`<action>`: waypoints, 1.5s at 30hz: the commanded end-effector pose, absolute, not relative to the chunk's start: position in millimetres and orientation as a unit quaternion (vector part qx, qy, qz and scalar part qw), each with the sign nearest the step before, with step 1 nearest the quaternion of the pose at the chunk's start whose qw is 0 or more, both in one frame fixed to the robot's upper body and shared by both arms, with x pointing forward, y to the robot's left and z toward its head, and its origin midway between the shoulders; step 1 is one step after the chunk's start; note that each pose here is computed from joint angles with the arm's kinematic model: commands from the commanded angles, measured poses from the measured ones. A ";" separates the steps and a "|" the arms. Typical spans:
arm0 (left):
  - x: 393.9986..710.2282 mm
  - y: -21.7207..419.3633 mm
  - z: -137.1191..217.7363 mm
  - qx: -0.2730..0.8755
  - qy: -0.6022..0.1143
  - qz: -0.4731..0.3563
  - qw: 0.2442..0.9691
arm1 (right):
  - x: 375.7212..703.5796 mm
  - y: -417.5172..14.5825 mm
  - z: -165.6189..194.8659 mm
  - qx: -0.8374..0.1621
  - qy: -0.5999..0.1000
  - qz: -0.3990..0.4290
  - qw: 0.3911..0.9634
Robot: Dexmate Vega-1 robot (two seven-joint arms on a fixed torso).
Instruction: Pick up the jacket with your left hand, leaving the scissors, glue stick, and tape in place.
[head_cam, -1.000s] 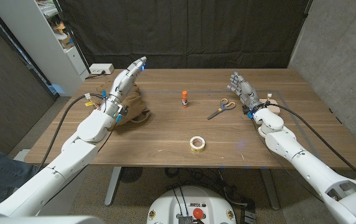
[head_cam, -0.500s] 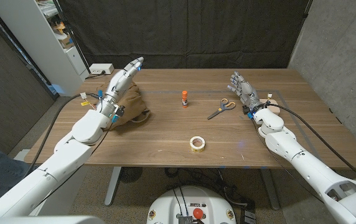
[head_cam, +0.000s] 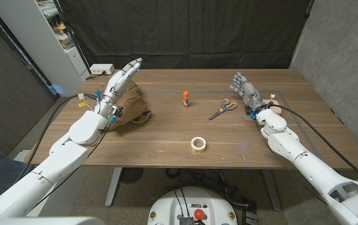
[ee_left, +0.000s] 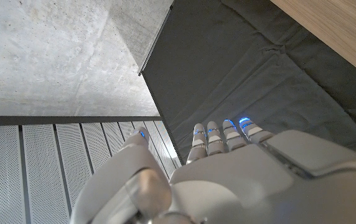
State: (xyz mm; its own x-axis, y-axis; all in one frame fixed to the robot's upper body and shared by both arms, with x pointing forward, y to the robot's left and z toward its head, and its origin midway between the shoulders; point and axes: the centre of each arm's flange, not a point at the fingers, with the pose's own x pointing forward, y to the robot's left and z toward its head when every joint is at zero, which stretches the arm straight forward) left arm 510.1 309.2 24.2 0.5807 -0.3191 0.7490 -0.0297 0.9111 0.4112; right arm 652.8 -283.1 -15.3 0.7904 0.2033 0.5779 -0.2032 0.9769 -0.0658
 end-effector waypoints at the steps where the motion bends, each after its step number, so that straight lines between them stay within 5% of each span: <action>1: 502.0 312.0 19.9 0.216 -0.445 -0.056 0.867 | 648.1 -287.8 -18.4 0.002 -0.308 0.107 0.945; 45: 476.1 339.0 26.3 0.317 -0.431 0.039 0.844 | 643.5 -286.5 -24.5 0.005 -0.309 0.109 0.945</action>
State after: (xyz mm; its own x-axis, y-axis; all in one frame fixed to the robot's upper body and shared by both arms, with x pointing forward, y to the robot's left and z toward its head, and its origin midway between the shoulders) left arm 482.8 334.0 22.8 0.6156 -0.2144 0.7583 -0.2885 0.8341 0.4701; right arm 645.0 -284.7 -23.4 0.7862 0.2046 0.5832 -0.2094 0.9760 -0.0601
